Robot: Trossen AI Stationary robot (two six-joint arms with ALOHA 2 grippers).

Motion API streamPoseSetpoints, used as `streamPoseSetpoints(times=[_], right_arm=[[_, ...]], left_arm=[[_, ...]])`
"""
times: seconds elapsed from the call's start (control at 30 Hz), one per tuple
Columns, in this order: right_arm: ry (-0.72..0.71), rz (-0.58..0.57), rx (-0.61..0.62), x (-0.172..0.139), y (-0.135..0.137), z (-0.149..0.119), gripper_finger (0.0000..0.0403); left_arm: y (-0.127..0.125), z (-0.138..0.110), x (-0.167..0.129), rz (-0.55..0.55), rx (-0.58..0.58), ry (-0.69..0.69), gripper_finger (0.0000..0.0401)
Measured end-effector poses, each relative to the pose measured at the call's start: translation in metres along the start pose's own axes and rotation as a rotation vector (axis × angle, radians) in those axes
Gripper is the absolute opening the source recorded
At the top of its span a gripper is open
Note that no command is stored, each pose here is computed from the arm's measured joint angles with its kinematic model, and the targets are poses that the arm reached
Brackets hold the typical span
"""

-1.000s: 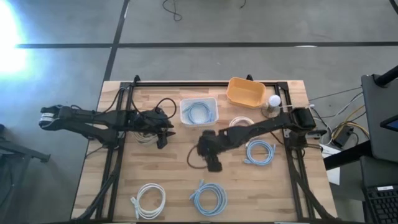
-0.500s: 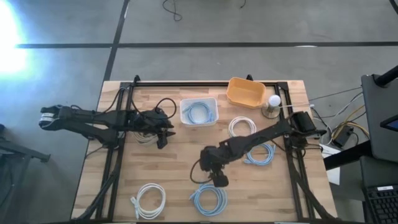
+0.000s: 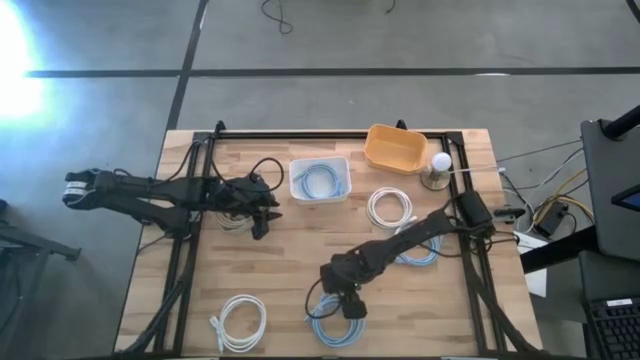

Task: Sort HDMI cables
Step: Put the bottom blue HDMI cable into the white bin

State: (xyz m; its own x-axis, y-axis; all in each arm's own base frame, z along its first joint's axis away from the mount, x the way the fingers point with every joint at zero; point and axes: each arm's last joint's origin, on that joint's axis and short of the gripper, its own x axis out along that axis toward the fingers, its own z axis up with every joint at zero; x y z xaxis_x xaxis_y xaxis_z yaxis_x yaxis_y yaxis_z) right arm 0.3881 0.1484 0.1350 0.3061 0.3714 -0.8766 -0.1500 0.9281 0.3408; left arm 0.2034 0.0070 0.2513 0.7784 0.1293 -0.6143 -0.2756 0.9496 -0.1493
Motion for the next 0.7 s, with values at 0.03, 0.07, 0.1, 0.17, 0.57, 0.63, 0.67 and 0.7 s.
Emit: streamPoseSetpoints(times=[0.03,0.07,0.1,0.17,0.57,0.63,0.67,0.7], right_arm=[[0.005,0.001,0.011,0.002,0.0,-0.001,0.0185],[0.01,0.007,0.023,0.004,0.0,-0.001,0.0185],[0.016,0.012,0.028,0.007,0.0,-0.001,0.0184],[0.025,0.016,0.024,0.01,0.003,-0.003,0.018],[0.002,-0.038,0.01,0.011,0.006,-0.003,0.0045],[0.002,-0.03,0.012,0.007,0.006,-0.001,0.0023],[0.005,-0.025,0.011,0.004,0.006,0.001,0.0019],[0.014,-0.025,0.01,0.001,0.006,0.001,0.0018]], left_arm=[[0.0,0.0,0.0,0.0,0.0,0.002,0.017],[0.0,0.0,0.0,0.0,0.001,0.002,0.017],[0.0,0.0,0.0,0.0,0.007,0.001,0.017],[0.0,0.0,0.0,0.001,0.032,0.003,0.017],[0.001,0.0,0.0,0.019,0.108,-0.004,0.017],[0.001,0.001,0.0,0.03,0.113,-0.015,0.017],[0.001,0.001,0.0,0.042,0.115,-0.017,0.017],[0.001,0.001,0.0,0.052,0.118,-0.019,0.017]])
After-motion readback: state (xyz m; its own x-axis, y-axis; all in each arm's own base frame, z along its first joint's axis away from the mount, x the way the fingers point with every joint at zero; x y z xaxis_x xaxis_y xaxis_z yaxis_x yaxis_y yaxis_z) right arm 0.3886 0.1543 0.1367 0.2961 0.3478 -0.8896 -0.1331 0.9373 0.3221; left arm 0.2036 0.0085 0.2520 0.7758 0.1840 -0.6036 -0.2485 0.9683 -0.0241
